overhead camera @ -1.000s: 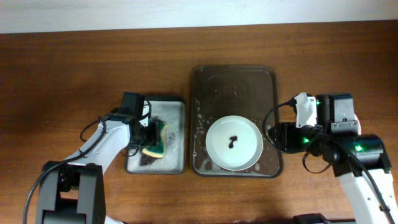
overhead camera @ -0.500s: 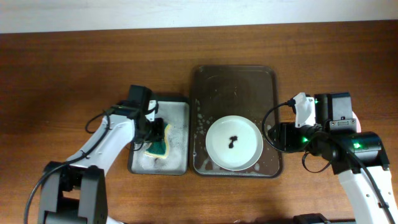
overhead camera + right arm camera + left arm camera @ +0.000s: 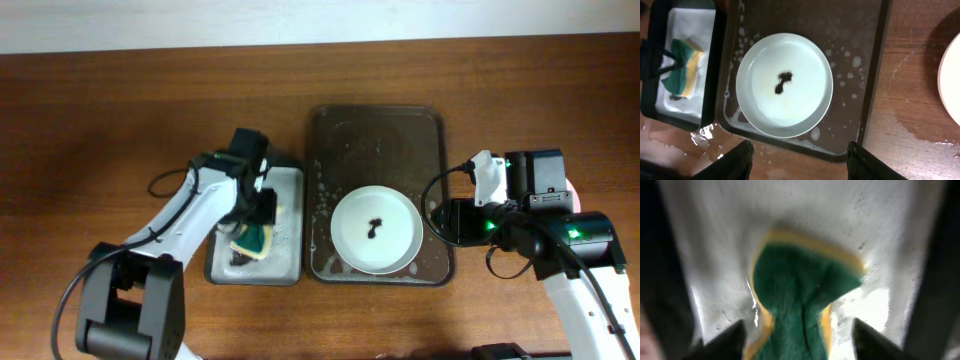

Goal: Clean dirty plates on tray and stack at the side
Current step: 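Dip the sponge in the soapy tray with the left gripper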

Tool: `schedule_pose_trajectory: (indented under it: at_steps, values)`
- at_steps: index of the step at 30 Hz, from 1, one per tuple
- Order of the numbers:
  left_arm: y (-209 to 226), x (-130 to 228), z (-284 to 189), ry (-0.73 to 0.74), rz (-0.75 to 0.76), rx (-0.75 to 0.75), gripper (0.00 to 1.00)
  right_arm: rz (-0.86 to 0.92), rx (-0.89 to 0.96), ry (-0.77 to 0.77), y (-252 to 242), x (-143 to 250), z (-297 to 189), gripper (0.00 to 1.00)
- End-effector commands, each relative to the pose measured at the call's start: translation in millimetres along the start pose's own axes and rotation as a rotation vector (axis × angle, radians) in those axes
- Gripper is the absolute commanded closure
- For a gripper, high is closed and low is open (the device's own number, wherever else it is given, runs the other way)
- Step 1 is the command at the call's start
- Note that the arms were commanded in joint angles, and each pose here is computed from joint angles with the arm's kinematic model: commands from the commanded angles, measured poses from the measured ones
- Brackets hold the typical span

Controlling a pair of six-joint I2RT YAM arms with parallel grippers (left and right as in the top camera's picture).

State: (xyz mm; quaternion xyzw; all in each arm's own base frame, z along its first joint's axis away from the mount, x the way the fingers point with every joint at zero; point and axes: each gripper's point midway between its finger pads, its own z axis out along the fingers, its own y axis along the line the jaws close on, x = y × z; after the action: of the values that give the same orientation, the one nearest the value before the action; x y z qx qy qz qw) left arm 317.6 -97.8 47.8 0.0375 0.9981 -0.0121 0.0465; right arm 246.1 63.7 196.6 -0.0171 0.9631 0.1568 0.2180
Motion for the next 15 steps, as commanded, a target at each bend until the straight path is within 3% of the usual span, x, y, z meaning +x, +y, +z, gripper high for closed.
schedule_pose_trajectory:
  at_steps: [1,5,8,9,10,15]
  values:
    - [-6.1,-15.6,-32.0,-0.040,0.005,0.025,0.27,-0.015,0.002,-0.004,1.3,-1.8,-1.1,0.39]
    - [-7.0,27.0,-14.4,0.113,0.001,0.052,0.64,-0.015,0.002,-0.005,1.4,-2.1,-1.1,0.39]
    - [-1.0,53.3,23.3,0.145,-0.001,0.044,0.68,-0.015,0.002,-0.006,1.3,-2.1,-1.1,0.39]
    - [0.7,61.5,37.8,0.141,-0.006,0.046,0.90,-0.015,0.002,-0.006,1.3,-2.2,-1.1,0.39]
    - [1.4,64.7,44.7,0.135,-0.020,0.046,0.97,-0.015,0.002,-0.006,1.3,-2.1,-1.1,0.39]
    - [-6.8,43.4,45.1,0.054,-0.081,0.084,1.00,-0.015,0.002,-0.005,1.4,-2.0,-1.1,0.39]
